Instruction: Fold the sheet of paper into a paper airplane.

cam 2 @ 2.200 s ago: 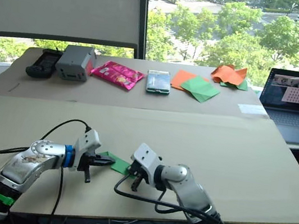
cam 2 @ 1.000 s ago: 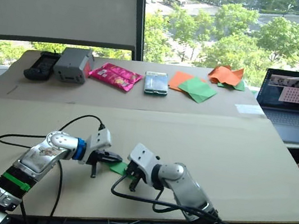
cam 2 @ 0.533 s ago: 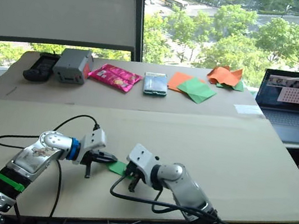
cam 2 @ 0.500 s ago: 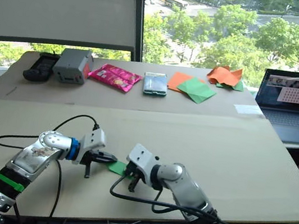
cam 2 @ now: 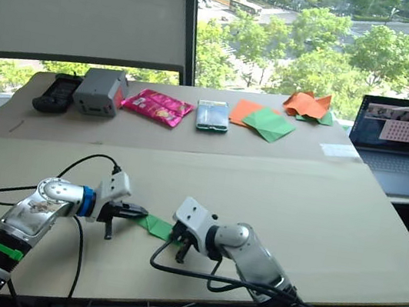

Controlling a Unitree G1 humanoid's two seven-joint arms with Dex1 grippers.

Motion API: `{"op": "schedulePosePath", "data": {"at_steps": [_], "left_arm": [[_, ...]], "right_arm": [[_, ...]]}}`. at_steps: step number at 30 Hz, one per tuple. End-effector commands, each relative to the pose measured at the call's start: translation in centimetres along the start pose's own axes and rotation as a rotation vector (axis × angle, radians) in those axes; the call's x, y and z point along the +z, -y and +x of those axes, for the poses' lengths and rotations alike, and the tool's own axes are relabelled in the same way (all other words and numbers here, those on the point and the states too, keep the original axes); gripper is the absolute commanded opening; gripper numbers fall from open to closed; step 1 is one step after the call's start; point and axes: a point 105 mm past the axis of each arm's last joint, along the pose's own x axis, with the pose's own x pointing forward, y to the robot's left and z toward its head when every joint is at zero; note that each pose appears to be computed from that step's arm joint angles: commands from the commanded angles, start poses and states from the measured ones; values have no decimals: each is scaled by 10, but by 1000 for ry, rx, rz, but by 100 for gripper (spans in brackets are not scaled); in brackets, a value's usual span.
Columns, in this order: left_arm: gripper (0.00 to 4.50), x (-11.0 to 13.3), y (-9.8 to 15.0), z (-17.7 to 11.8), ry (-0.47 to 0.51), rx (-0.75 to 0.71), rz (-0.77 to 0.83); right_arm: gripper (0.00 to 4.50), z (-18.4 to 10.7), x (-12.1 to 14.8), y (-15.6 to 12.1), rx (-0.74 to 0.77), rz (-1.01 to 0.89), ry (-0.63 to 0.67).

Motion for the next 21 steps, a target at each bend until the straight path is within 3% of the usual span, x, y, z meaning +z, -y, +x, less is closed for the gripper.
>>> {"op": "schedulePosePath", "data": {"at_steps": [1,7,13,21], "left_arm": [[0,-41,1,-4,-140,28,-88],[0,-39,-2,-6,-120,62,-88],[0,-7,-17,-24,39,180,-117],[0,20,9,-59,224,163,-256]], "right_arm": [[1,2,-43,-4,1,79,-162],[1,3,-43,-3,0,74,-161],[1,1,-31,0,-17,54,-109],[1,-36,46,8,-65,9,253]]}}
